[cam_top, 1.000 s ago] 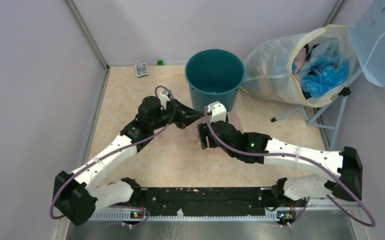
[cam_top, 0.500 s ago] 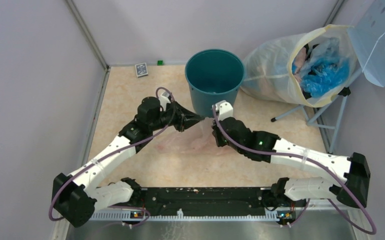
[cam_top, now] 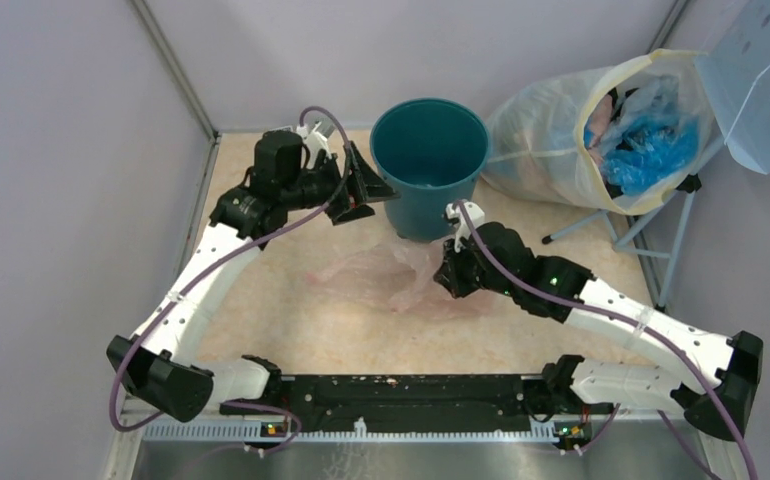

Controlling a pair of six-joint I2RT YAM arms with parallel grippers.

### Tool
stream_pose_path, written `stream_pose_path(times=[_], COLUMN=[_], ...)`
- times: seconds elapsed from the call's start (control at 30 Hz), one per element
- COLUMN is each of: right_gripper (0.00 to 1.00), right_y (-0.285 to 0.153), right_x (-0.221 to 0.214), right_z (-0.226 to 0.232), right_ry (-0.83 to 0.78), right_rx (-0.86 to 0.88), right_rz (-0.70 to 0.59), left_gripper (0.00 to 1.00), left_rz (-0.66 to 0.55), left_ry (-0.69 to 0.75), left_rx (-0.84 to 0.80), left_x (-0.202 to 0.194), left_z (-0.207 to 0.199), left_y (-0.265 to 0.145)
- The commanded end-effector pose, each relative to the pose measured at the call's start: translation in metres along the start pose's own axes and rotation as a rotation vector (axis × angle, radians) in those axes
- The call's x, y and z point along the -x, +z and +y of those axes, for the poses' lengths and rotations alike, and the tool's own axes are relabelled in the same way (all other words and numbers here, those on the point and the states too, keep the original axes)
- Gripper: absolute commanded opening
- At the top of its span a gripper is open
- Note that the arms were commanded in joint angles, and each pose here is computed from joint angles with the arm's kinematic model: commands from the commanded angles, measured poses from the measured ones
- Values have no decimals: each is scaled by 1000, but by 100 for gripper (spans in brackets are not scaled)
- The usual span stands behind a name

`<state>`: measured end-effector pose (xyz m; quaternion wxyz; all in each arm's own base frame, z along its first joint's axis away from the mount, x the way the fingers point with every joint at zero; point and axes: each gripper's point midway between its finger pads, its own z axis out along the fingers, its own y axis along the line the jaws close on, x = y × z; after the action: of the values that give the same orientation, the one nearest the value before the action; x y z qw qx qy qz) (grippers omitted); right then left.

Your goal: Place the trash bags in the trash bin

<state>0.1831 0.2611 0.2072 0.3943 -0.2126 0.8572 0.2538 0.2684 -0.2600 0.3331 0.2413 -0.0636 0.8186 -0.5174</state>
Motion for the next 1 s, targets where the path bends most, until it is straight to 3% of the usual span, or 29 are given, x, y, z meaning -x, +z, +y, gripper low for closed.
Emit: stream_pose_path(times=[0.0, 0.17, 0.4, 0.57, 0.73, 0.97], right_gripper=[0, 0, 0, 0, 0, 0], right_y=[-19, -19, -15, -20, -26, -35], right_x=[26, 29, 28, 33, 35, 39], right_z=[7, 6, 3, 2, 1, -1], right_ry=[77, 85, 97, 110, 99, 73], right_rx=[98, 144, 176, 230, 258, 263], right_rz=[-29, -11, 27, 32, 40, 52], left_gripper=[99, 99, 99, 99, 99, 99], left_rz=[124, 63, 45, -67, -5, 86], left_ry=[292, 448, 565, 684, 694, 726], left_rx=[179, 397, 348, 315, 340, 241], left_x=[-18, -12, -42, -43, -50, -65], left_z=[33, 82, 113, 125, 147, 156], left_y=[-25, -50, -58, -62, -52, -29])
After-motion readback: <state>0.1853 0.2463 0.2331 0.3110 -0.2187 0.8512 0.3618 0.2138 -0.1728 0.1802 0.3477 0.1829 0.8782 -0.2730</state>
